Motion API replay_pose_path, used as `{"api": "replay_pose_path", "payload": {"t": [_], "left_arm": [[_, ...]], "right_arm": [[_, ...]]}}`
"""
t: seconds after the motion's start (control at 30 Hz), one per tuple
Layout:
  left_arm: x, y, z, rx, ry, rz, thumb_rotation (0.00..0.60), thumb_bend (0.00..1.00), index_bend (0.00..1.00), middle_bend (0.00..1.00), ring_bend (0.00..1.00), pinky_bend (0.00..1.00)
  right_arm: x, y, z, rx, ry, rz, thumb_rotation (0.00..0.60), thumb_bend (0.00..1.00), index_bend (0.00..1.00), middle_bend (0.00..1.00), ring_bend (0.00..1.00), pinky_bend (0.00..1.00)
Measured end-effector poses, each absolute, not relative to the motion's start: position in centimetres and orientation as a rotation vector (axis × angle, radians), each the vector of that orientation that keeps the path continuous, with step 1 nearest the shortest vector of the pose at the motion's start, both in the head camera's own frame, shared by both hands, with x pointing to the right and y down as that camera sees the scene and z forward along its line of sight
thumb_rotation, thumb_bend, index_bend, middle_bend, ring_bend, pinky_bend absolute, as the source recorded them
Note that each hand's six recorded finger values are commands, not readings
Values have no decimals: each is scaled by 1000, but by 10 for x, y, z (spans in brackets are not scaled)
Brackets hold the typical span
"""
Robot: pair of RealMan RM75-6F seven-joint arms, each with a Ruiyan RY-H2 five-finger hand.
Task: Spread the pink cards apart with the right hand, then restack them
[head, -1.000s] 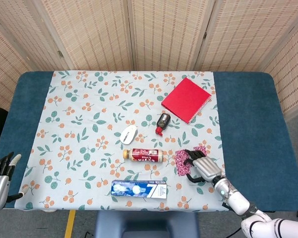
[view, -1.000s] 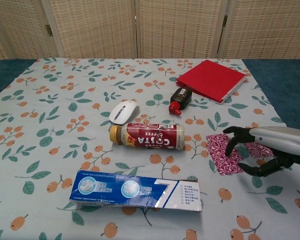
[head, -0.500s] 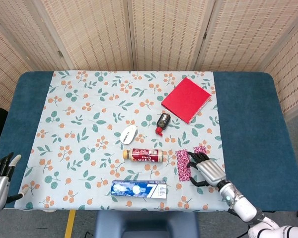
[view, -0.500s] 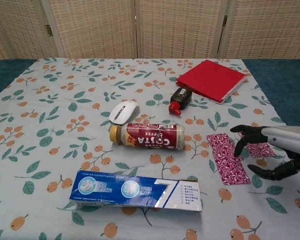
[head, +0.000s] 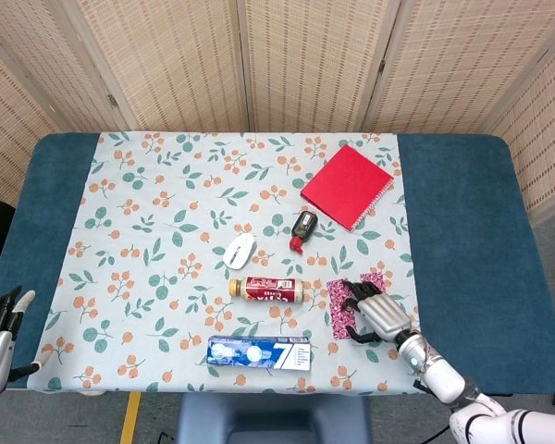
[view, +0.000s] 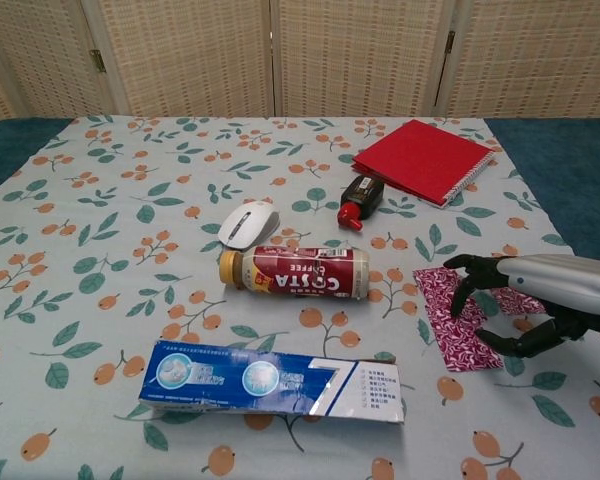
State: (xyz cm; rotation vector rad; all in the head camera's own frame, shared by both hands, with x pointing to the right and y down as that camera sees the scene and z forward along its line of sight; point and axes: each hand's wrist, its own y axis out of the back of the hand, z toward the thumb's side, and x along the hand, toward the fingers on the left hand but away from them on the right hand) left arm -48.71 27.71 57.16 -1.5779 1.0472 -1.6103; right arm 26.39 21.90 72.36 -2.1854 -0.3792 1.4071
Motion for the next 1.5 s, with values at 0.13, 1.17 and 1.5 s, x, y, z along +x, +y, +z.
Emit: {"api": "replay_pose_path", "payload": {"t": [0.13,1.17,1.5], "left_arm": [[-486,276,572,-1580,1043,-1606,600,242,88,4,33,0],[-480,275,574,-1608,1032,-1590,600,242,87,4,33,0],[-479,276,574,-1618,1019,-1607,600,242,87,4,33,0]], "right_arm": [[268,227,721,-2187,-368,1411,354,507,289,0,0,0],[318,180,697,-2009,-541,1495,386,425,139,0,0,0],[319,168,722,-1963,-439,1582,390,420,139,0,0,0]]}}
